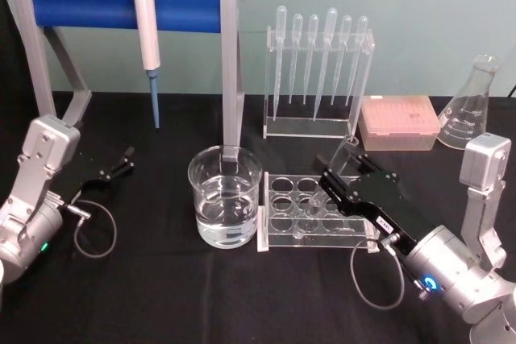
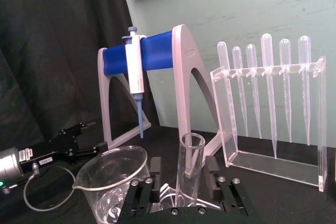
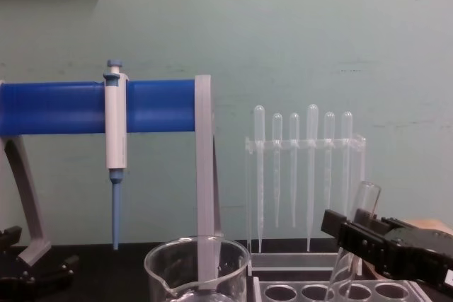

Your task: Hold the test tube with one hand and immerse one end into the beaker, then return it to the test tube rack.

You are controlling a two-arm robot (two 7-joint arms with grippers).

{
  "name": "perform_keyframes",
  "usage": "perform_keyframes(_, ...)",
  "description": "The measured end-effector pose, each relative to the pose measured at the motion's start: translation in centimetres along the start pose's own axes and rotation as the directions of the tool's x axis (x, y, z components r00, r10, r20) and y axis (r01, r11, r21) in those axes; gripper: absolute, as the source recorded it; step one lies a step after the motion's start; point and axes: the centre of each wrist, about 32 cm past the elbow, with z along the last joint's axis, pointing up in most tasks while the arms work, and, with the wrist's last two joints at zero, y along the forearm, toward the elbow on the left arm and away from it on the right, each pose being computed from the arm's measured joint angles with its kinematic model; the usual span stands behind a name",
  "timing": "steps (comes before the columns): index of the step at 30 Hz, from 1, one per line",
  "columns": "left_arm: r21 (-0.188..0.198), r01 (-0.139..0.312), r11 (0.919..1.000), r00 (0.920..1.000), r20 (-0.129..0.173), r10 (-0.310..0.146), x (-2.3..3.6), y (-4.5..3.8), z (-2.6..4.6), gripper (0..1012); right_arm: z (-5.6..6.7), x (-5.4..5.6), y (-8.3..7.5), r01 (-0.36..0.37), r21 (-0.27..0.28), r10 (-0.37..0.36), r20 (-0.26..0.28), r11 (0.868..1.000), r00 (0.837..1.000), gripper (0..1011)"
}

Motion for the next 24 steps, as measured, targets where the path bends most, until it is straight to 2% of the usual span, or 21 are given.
perform_keyframes(5, 0.0, 0.0, 1.0, 1.0, 0.0, 0.0, 0.0, 0.0, 0.0, 1000, 0.1, -0.1, 0.0, 0.001, 0.004, -0.001, -0.005, 1.0, 1.0, 381)
perform_keyframes(6, 0.0, 0.0, 1.0, 1.0, 0.0, 0.0, 0.0, 0.0, 0.0, 1000, 0.1, -0.1, 0.0, 0.001, 0.004, -0.001, -0.005, 1.0, 1.0, 381)
perform_keyframes(9, 0.0, 0.0, 1.0, 1.0, 0.0, 0.0, 0.0, 0.0, 0.0, 1000, 0.2, -0.1, 0.0, 0.002, 0.008, -0.002, -0.006, 1.0, 1.0, 257)
perform_keyframes(11, 0.0, 0.0, 1.0, 1.0, 0.0, 0.0, 0.0, 0.0, 0.0, 1000, 0.3, -0.1, 0.0, 0.005, 0.011, -0.005, -0.005, 1.0, 1.0, 228)
perform_keyframes(18, 0.0, 0.0, 1.0, 1.0, 0.0, 0.0, 0.0, 0.0, 0.0, 1000, 1.4, -0.4, 0.1, -0.005, 0.009, 0.005, 0.025, 1.0, 1.0, 225)
perform_keyframes(24, 0.0, 0.0, 1.0, 1.0, 0.0, 0.0, 0.0, 0.0, 0.0, 1000, 4.1, -0.6, 0.6, -0.04, -0.017, 0.042, 0.099, 0.999, 0.994, 224)
